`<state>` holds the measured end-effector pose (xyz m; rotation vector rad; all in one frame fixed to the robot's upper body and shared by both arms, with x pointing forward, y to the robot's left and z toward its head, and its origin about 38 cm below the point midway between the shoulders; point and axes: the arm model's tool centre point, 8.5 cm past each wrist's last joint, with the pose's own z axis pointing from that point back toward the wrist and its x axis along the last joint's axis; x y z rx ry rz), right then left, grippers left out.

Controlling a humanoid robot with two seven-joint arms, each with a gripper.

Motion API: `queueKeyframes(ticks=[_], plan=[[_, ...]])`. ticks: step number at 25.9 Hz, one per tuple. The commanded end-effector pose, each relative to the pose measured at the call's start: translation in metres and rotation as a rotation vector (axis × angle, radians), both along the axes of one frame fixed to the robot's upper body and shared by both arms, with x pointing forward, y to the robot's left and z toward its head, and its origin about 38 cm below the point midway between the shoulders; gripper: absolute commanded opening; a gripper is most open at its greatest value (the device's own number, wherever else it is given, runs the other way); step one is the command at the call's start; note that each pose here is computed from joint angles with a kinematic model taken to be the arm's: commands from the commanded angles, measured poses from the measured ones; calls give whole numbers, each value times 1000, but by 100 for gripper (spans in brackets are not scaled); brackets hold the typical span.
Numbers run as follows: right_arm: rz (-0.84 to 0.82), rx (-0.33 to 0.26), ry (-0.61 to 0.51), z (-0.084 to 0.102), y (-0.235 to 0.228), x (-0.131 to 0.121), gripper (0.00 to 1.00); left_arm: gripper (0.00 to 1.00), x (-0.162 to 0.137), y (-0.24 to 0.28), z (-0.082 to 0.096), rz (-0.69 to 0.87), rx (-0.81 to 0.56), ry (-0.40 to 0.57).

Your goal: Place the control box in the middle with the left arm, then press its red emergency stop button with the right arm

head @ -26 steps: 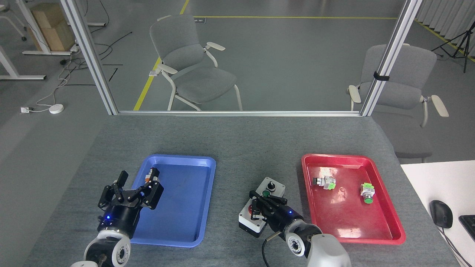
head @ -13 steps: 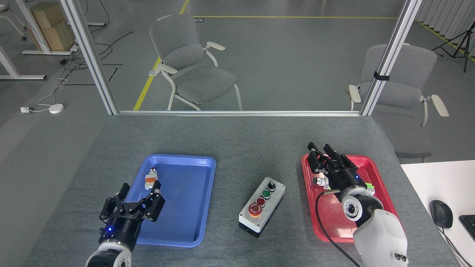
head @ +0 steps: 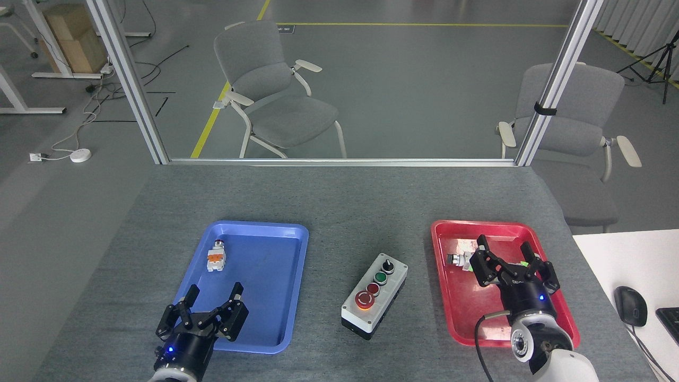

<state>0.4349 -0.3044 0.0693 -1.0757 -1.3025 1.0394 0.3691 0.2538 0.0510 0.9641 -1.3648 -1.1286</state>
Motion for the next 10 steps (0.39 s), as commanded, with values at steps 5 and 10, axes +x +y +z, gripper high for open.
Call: queueKeyframes(ticks=[5,10], plan=[[-43,4,-17,-1,-13,-10,99,99,0,-2,-1,2,-11,3],[-46,3,-17,-2,-13,-10,99,99,0,-2,-1,2,-11,3]])
